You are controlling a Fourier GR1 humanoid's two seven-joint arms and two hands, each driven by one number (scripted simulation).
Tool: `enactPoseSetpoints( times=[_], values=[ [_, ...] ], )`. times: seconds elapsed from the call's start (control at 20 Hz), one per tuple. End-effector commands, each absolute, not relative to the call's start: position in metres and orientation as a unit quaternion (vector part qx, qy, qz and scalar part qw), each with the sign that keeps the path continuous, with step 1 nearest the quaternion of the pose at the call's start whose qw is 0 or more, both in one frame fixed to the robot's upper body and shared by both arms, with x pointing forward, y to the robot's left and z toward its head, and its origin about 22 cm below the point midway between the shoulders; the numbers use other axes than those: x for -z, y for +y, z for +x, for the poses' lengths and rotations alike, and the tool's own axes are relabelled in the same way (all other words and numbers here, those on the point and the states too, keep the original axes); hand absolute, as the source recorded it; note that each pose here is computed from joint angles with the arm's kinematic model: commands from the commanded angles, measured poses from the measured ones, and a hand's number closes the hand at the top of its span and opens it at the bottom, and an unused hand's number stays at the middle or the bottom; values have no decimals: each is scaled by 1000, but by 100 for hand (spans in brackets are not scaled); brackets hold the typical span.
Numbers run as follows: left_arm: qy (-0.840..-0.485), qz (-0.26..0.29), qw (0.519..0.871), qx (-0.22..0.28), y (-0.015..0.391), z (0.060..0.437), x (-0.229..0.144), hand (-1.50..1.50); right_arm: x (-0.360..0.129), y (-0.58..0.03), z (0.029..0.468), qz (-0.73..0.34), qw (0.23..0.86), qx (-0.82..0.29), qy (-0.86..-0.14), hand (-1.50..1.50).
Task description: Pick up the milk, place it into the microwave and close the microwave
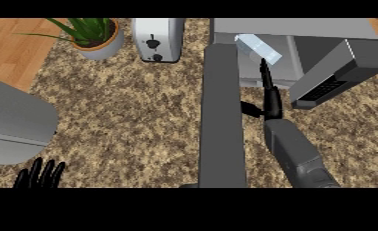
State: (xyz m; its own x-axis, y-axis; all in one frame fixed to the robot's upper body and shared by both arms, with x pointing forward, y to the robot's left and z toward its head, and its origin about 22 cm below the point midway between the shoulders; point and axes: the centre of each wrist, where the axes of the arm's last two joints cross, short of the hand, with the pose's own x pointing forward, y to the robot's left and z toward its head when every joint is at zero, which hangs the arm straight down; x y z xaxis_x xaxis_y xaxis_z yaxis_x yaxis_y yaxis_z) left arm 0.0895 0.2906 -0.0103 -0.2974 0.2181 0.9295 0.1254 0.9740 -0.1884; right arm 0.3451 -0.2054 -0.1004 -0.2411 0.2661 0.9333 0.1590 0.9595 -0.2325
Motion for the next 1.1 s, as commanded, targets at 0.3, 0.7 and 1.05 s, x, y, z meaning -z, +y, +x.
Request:
enactPoseSetpoints(
  times=[0.3,0.7,1.05],
  values=[
    [-788,-113,604,-28,273,80,14,-150,136,-214,304,-31,601,-27,-798,-150],
    [-777,-121,617,11,259,87,23,-150,152,-263,270,-49,610,-29,-790,-150],
    [-759,-172,625,60,235,126,24,-150,155,-298,239,-73,594,-17,-801,150]
  ],
)
